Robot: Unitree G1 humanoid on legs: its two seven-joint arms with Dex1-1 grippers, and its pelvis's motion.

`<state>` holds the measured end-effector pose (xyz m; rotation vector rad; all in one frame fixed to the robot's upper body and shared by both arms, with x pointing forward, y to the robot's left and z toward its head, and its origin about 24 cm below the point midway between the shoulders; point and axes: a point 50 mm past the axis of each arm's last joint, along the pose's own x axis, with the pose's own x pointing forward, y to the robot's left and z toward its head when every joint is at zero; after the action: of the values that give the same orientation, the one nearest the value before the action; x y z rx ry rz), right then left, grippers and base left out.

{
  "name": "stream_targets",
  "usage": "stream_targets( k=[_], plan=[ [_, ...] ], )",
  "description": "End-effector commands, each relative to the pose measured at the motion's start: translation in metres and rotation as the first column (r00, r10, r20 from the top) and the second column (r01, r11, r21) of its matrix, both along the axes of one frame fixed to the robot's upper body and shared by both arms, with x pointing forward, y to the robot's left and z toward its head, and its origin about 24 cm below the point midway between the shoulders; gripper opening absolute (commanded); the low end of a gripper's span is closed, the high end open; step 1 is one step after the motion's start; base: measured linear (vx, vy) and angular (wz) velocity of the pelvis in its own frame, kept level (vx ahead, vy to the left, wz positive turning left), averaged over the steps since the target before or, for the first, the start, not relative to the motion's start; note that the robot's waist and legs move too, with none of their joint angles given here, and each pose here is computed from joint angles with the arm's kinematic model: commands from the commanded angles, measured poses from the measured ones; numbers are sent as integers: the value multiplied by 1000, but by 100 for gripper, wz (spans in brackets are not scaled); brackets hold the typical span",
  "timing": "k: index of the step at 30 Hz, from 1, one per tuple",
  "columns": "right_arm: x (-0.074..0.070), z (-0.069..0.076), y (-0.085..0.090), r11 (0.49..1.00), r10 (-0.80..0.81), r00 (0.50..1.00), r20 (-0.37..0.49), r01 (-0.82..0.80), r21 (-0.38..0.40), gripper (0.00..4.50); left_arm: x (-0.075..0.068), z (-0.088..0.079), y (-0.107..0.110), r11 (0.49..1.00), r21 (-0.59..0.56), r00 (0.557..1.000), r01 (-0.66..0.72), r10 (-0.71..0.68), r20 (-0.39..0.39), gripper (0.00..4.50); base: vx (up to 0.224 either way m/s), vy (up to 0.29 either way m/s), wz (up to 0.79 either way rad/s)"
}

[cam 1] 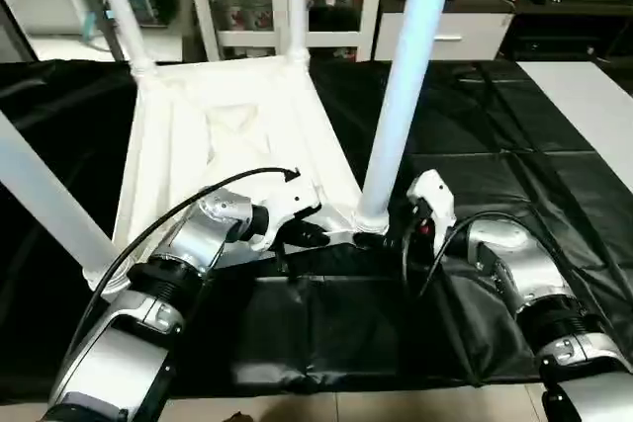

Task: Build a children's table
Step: Rotate leg to tighten

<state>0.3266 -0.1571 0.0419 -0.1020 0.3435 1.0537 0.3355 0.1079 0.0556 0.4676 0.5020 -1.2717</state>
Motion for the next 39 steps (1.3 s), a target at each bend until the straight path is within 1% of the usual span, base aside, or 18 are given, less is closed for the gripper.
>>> stream_targets(
  k=[1, 2, 8, 9, 10, 12, 13, 16, 18, 20, 21, 22, 23, 27, 34, 37, 38, 39],
  plan=[
    [4, 7, 1, 1000, 12, 1000, 26, -12, 23, 422, -12, -21, 6, 997, 77, 995, 20, -12, -97, 0, 0, 0, 0],
    [5, 8, 2, 999, 10, 1000, 24, -11, 50, 422, -13, -22, 7, 997, 77, 995, 20, -12, -100, 0, 0, 0, 0],
    [4, 7, 0, 998, 8, 1000, 15, -9, 62, 422, -12, -22, 6, 997, 79, 995, 19, -11, -103, 0, 0, 0, 0],
    [4, 7, 0, 998, 8, 1000, 14, -9, 62, 407, -12, -22, 6, 997, 79, 995, 19, -11, -103, 0, 0, 0, 0],
    [4, 7, 0, 998, 12, 1000, 16, -12, 60, 407, -12, -22, 5, 997, 78, 995, 19, -11, -102, 0, 0, 0, 0],
    [3, 5, -2, 999, 20, 1000, 18, -21, 41, 388, -12, -21, 4, 997, 73, 995, 17, -10, -97, 0, 0, 0, 0],
    [3, 5, -2, 999, 20, 1000, 18, -21, 40, 388, -12, -21, 4, 997, 72, 995, 16, -9, -96, 0, 0, 0, 0],
    [3, 4, -2, 999, 18, 1000, 21, -18, 34, 356, -12, -22, 5, 997, 72, 995, 14, -6, -98, 0, 0, 0, 0],
    [4, 3, -1, 999, 15, 1000, 21, -16, 38, 338, -13, -23, 4, 997, 73, 995, 12, -5, -101, 0, 0, 0, 0],
    [4, 4, 0, 999, 16, 1000, 20, -17, 43, 331, -13, -23, 4, 997, 74, 995, 12, -4, -101, 0, 0, 0, 0],
    [4, 4, 1, 999, 23, 1000, 20, -24, 43, 317, -13, -23, 4, 997, 73, 995, 11, -4, -102, 0, 0, 0, 0],
    [4, 4, 1, 999, 25, 999, 23, -26, 41, 317, -13, -23, 4, 997, 71, 995, 10, -3, -102, 0, 0, 0, 0],
    [4, 4, 2, 999, 25, 999, 25, -26, 43, 292, -14, -23, 5, 997, 70, 995, 9, -2, -102, 0, 0, 0, 0],
    [5, 5, 3, 998, 21, 999, 31, -22, 50, 278, -15, -24, 6, 998, 70, 995, 7, 0, -102, 0, 0, 0, 0],
    [4, 3, 6, 998, 33, 999, 37, -35, 46, 274, -17, -26, 3, 998, 63, 994, 13, -5, -110, 0, 0, 0, 0],
    [6, 2, 10, 997, -34, 997, 64, 30, 65, 274, -15, -24, -1, 999, 39, 996, -15, 18, -90, 0, 0, 0, 0],
    [8, 1, 13, 994, -83, 993, 81, 77, 73, 274, -13, -24, -3, 999, 32, 996, -34, 37, -79, 0, 0, 0, 0],
    [10, -2, 20, 981, -173, 980, 94, 164, 101, 274, -6, -22, -9, 994, 10, 993, -106, 106, -45, 0, 0, 0, 0]
  ],
)
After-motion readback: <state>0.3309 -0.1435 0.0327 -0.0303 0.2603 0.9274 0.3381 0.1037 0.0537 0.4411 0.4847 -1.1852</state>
